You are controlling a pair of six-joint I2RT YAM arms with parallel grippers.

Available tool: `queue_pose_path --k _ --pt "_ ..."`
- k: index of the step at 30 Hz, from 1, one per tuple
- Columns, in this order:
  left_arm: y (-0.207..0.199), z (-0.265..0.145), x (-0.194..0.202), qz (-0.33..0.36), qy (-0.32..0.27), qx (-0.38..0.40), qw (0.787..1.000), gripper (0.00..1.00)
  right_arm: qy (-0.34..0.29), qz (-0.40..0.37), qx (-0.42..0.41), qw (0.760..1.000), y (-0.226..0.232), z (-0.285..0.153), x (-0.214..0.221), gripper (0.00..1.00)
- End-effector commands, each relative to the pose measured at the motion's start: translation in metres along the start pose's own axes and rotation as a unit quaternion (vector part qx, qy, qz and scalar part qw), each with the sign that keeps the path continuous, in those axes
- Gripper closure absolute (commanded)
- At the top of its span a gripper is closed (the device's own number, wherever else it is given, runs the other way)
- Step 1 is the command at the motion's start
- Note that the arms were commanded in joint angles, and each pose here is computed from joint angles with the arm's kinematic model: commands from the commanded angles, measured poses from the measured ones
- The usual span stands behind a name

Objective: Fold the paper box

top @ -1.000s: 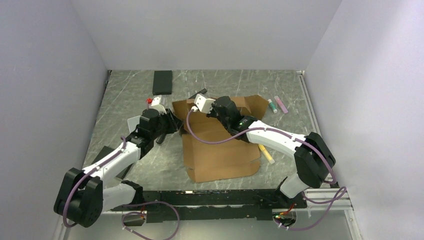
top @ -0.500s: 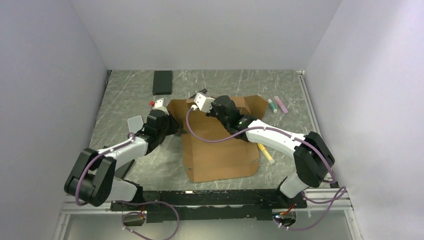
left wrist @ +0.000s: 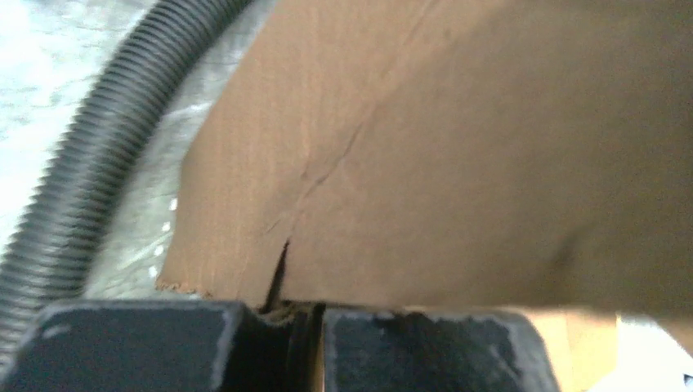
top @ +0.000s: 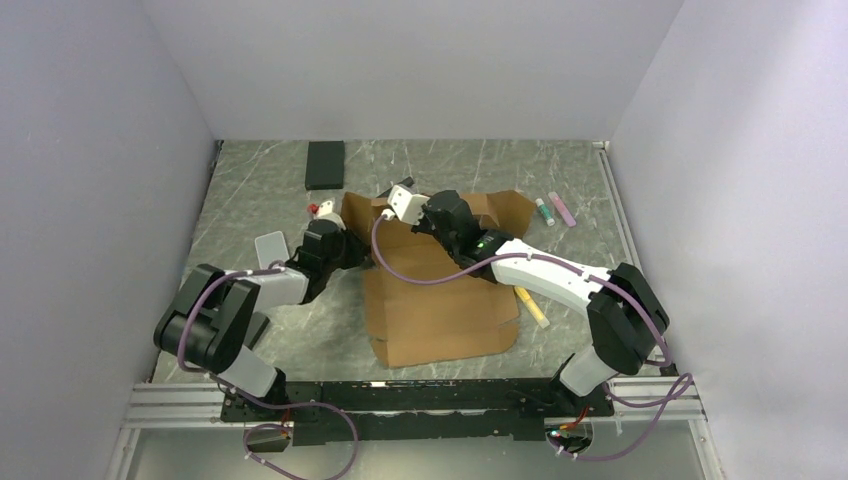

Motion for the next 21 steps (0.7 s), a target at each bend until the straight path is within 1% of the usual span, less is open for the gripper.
queue_pose_path --k 1,8,10,14,16,18,21 --pt "-0.026 0.010 -0.001 -0.012 0.008 0.063 0.998 0.96 0.067 0.015 -0.110 0.992 0.056 0.003 0.038 1.00" --pt "-0.027 0.017 0.021 -0.032 0.042 0.075 0.996 0.97 0.076 0.013 -0.111 0.991 0.059 0.006 0.042 1.00" --pt "-0.025 0.015 0.020 -0.032 0.036 0.070 0.996 0.95 0.077 0.010 -0.106 0.991 0.058 0.007 0.043 1.00" --pt "-0.031 -0.008 -0.003 -0.018 0.015 0.066 0.998 0.88 0.077 0.006 -0.080 0.994 0.049 0.009 0.044 1.00" --pt "-0.037 -0.028 -0.015 0.001 0.014 0.071 0.997 0.82 0.077 0.008 -0.064 0.995 0.042 0.009 0.044 1.00" --pt "-0.047 -0.054 -0.030 0.022 -0.003 0.090 0.996 0.77 0.076 0.012 -0.052 0.996 0.037 0.010 0.044 1.00" --pt "-0.044 -0.087 -0.033 0.044 -0.004 0.079 0.996 0.63 0.076 0.015 -0.040 0.996 0.031 0.010 0.044 1.00"
Point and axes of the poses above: each gripper's point midway between its finger pads, its own z axis out along the fingers, its own y axis along the line the jaws close on, x = y × z, the point moved 3 cm from there along -z, back along the fingers, and after that the axes turned 14 degrees about z, right-handed, at the moved point
